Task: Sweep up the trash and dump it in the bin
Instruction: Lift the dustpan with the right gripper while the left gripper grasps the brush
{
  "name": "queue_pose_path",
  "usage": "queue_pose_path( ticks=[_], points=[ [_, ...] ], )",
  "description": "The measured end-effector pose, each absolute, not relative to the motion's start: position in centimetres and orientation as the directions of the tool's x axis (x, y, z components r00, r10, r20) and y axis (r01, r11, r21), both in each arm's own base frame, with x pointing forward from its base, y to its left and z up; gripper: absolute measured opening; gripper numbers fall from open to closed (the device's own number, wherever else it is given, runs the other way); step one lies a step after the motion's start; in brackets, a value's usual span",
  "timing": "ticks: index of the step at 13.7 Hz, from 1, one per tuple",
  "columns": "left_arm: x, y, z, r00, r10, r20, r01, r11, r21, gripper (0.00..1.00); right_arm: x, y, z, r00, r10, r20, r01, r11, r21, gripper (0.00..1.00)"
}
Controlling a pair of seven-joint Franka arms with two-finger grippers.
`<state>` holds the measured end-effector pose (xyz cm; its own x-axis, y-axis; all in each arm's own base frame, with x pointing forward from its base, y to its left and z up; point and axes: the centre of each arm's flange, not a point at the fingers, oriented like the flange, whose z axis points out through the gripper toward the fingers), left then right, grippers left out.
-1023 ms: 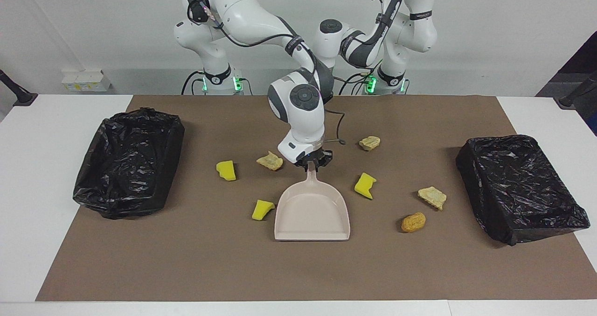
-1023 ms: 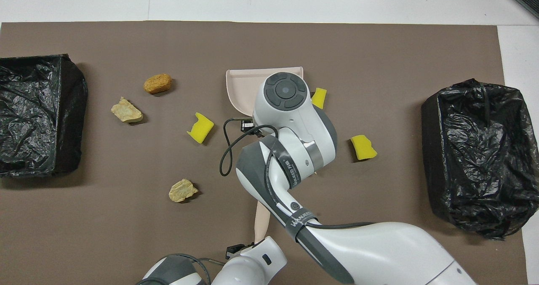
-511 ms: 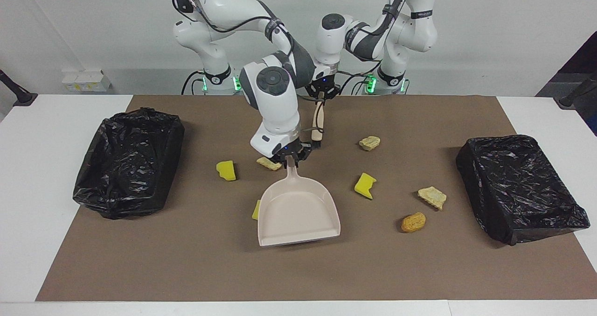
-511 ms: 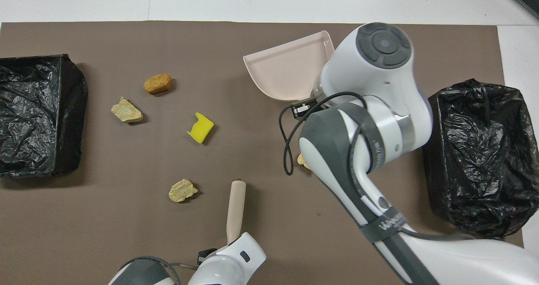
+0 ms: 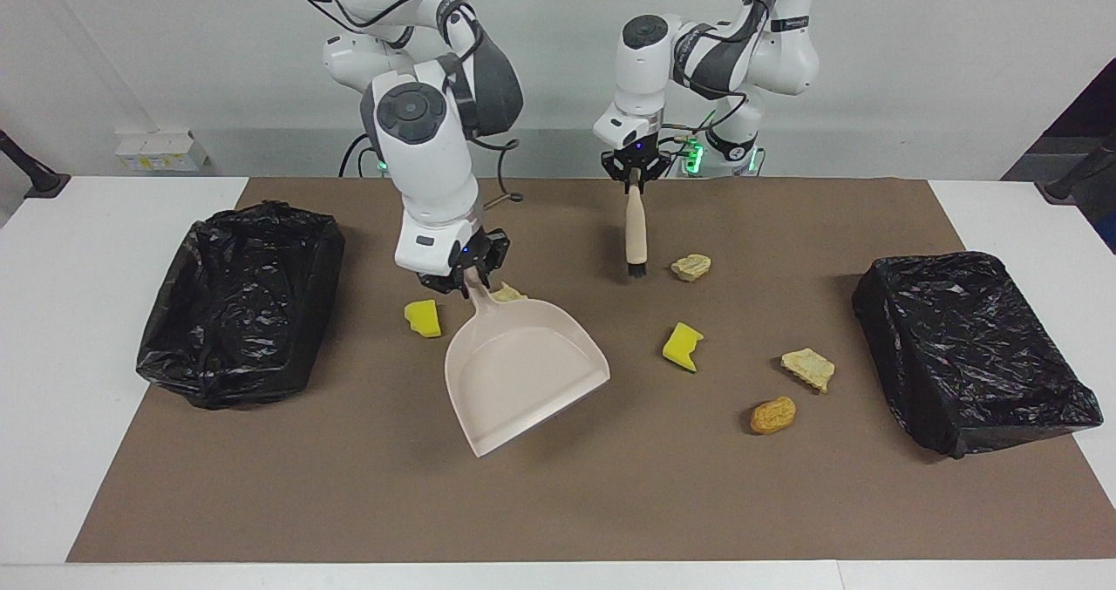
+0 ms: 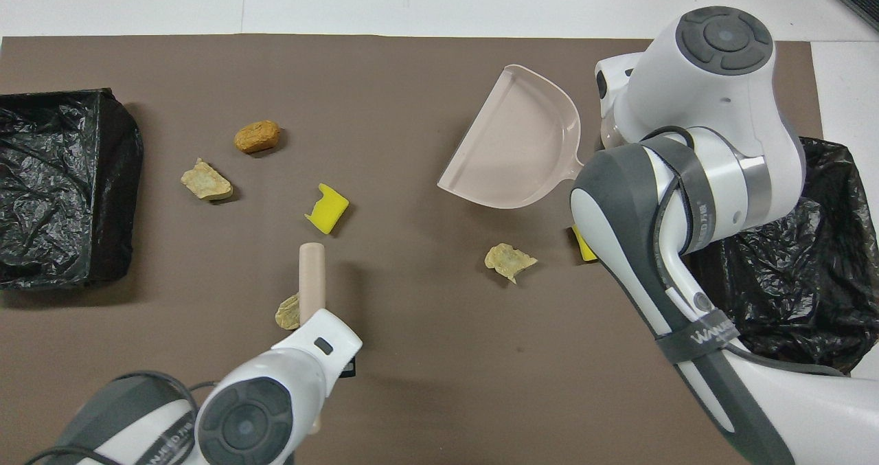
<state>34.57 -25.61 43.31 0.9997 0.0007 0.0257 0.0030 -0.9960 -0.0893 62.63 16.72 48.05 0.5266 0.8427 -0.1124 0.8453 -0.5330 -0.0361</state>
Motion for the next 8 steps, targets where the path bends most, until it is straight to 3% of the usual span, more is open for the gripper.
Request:
queue_pose_path(
  ticks=[3, 8],
  points=[
    [40.4, -18.4, 45.4, 0.999, 0.005, 0.036, 0.007, -0.997, -0.077, 0.26, 62.0, 18.4, 47.3, 0.421, 0.898, -0.129, 0.901, -0.43, -0.052, 0.32],
    [47.6, -7.1, 44.9, 0.999, 0.05, 0.016, 0.052, -0.995, -0.086, 0.26, 61.1, 23.7, 42.5, 0.285, 0.953, -0.1, 0.957, -0.289, -0.031, 0.32]
  ],
)
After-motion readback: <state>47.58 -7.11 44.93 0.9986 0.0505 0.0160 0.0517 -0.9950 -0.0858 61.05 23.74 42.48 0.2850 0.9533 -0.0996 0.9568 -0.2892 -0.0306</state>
